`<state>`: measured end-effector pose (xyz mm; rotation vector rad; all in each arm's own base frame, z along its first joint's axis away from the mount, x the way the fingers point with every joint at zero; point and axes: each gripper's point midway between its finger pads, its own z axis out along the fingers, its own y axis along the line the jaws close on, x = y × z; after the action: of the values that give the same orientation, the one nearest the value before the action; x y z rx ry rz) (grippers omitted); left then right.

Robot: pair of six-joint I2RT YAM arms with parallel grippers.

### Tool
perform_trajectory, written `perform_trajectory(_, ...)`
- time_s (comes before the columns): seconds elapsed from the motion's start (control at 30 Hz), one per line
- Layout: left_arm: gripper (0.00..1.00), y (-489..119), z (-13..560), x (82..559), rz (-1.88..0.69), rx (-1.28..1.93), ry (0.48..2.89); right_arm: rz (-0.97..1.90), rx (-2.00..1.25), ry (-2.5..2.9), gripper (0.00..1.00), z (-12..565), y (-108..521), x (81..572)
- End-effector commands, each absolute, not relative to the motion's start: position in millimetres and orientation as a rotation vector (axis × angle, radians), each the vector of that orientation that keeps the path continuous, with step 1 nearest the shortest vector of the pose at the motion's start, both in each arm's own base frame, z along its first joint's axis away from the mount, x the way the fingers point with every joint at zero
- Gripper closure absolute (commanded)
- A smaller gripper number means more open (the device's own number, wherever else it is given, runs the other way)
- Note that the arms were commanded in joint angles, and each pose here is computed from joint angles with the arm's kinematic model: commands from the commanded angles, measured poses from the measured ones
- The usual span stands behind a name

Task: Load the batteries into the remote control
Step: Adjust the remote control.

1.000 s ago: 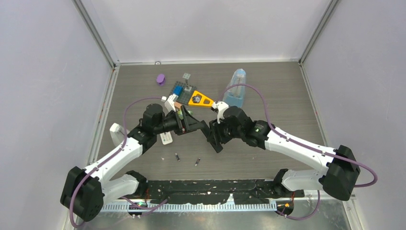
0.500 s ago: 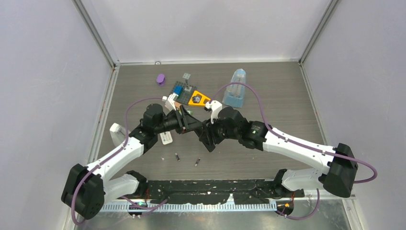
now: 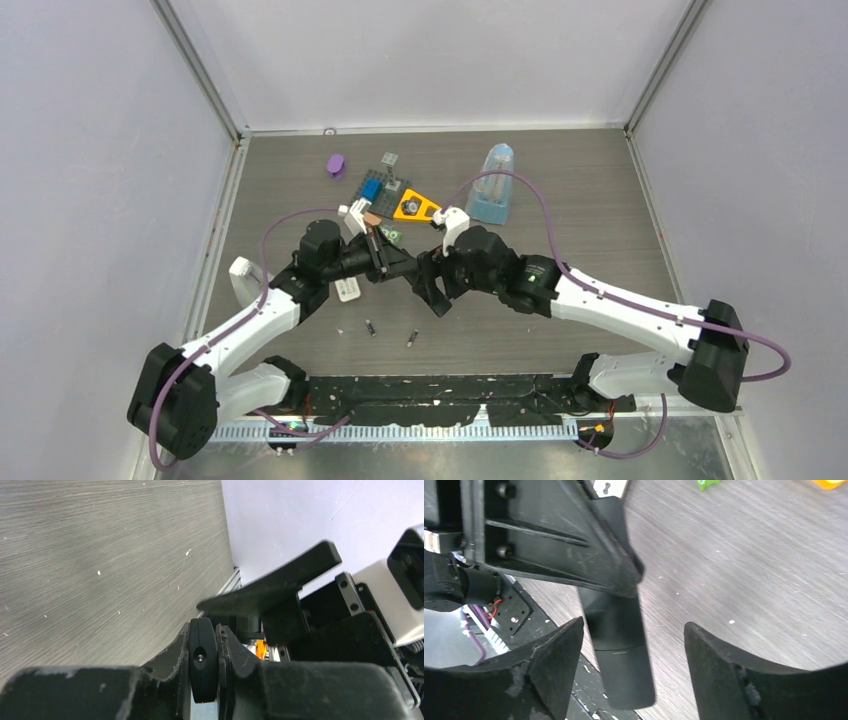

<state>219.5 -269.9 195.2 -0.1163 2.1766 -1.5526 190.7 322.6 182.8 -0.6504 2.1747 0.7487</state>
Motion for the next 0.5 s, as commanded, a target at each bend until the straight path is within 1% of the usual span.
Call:
perform_trajectory(0.0,1.0,-272,240,212,-1.626,0.0,2.027,0.817,-0.445,2.027,0.1,240,304,198)
perform_trajectory(0.03,1.0,-271,244,211,-1.629,0.001,2.016,0.826,-0.425,2.021,0.07,240,298,196)
perform_trajectory(0.07,1.0,-271,248,210,-1.634,0.002,2.001,0.883,-0.38,1.974,0.02,257,294,192)
perform_trajectory(0.1,1.0,-269,252,210,-1.64,-0.004,1.984,0.917,-0.348,1.946,0.01,265,288,188)
perform_trajectory(0.13,1.0,-269,258,209,-1.65,-0.009,1.963,0.966,-0.289,1.934,0.03,272,287,186)
perform_trajectory(0.2,1.0,-267,272,209,-1.685,-0.037,1.9,1.065,-0.179,1.91,0.04,283,283,181)
perform_trajectory(0.37,1.0,-259,308,206,-1.796,-0.149,1.757,1.375,0.078,1.848,0.03,303,292,171)
perform_trajectory(0.47,1.0,-257,323,202,-1.844,-0.167,1.708,1.425,0.123,1.838,0.01,307,297,172)
